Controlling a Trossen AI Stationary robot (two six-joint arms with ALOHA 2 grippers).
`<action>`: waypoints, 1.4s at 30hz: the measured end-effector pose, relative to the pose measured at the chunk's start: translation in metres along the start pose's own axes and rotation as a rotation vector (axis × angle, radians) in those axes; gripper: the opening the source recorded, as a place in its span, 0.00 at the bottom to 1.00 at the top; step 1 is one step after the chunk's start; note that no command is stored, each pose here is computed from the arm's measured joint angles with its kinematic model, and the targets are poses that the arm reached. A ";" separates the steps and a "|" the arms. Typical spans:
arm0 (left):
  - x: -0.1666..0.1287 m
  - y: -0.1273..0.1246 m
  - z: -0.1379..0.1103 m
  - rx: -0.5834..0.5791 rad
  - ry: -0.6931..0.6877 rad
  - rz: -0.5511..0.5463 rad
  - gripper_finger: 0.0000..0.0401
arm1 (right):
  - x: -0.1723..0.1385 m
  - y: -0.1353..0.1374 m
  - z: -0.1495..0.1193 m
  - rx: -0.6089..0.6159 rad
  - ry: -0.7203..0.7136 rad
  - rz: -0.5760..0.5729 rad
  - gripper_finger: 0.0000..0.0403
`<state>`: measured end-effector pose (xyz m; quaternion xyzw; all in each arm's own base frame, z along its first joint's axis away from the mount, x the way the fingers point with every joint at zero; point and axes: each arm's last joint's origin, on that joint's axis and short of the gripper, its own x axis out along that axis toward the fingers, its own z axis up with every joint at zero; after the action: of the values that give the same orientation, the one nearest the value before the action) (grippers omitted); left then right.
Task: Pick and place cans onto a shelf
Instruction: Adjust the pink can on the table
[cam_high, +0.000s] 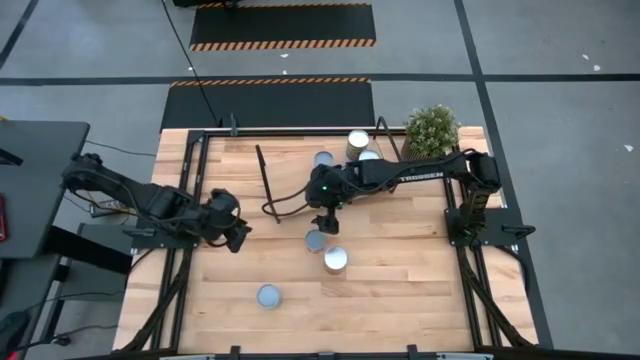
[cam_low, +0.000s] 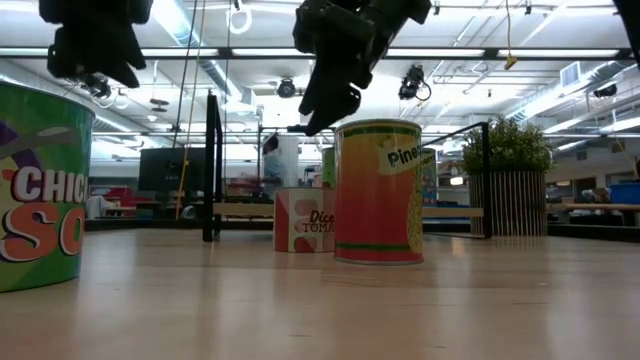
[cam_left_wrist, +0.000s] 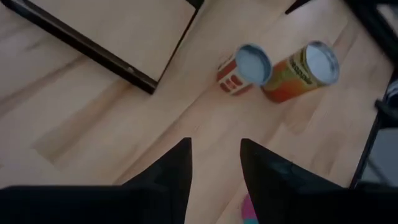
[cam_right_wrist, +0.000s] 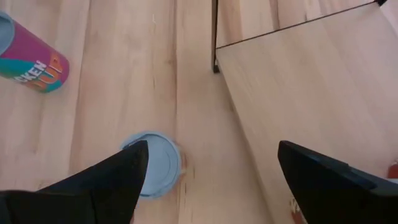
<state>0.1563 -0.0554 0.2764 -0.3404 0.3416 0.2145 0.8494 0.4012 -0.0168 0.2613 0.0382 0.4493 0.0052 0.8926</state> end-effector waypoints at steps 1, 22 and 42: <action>0.003 0.000 -0.002 -0.017 -0.007 -0.010 0.35 | 0.001 0.000 0.000 -0.001 0.003 0.000 0.91; 0.025 -0.004 -0.021 -0.214 -0.096 -0.170 0.35 | 0.032 0.002 -0.010 -0.095 0.082 0.089 0.94; 0.029 0.008 -0.024 -0.202 0.053 -0.081 0.57 | 0.018 -0.009 0.000 -0.130 0.101 0.072 0.99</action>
<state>0.1602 -0.0638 0.2388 -0.4434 0.3265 0.2043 0.8093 0.4119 -0.0253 0.2463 -0.0040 0.4909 0.0684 0.8685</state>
